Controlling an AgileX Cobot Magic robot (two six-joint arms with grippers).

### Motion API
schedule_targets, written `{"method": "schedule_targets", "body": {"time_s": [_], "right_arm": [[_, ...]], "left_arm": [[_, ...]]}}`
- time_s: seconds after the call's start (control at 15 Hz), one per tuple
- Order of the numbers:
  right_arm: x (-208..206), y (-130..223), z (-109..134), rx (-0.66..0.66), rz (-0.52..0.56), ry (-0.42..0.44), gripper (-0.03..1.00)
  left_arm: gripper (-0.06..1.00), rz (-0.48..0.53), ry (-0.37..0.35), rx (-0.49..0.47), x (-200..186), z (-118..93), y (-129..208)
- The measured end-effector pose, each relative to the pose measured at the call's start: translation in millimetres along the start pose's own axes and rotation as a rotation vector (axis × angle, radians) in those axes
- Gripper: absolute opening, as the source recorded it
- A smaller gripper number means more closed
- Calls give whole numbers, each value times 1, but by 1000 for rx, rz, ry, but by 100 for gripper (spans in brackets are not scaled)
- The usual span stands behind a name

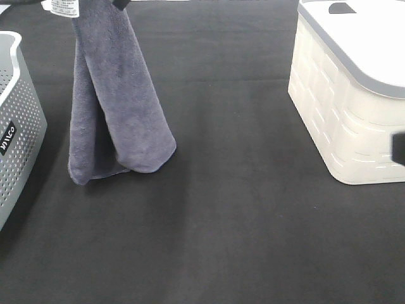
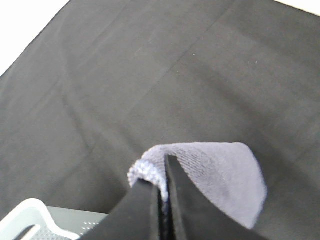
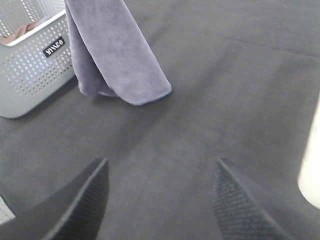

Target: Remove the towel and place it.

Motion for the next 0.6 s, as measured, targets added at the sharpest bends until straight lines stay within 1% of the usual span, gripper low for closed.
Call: {"method": "schedule_targets", "body": {"time_s": [0.2, 0.27, 0.33, 0.4, 0.47, 0.6], "right_arm": [[17, -6, -7, 12, 14, -8, 61], [29, -8, -14, 11, 29, 2, 61], [29, -8, -14, 11, 29, 2, 61], [42, -9, -22, 13, 49, 17, 60], [48, -9, -24, 15, 60, 19, 60], [59, -9, -18, -11, 69, -5, 60]], "left_arm": [[0, 2, 4, 53, 2, -2, -1], [0, 4, 31, 96, 11, -17, -9], [0, 4, 31, 96, 11, -17, -9], [0, 15, 61, 131, 19, -36, -26], [0, 35, 67, 142, 26, -43, -35], [0, 122, 66, 156, 41, -51, -41]]}}
Point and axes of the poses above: a point on each arm's last joint axis where the gripper is mounted, x pointing out along that axis toward the gripper, z along the wrist's bending axis when the last joint is at zero, y = z × x, the point moved 2 cm from there along x, pointing out along that axis toward the gripper, and after that the axes turned 7 degrees about x, right-handed, at the moved point
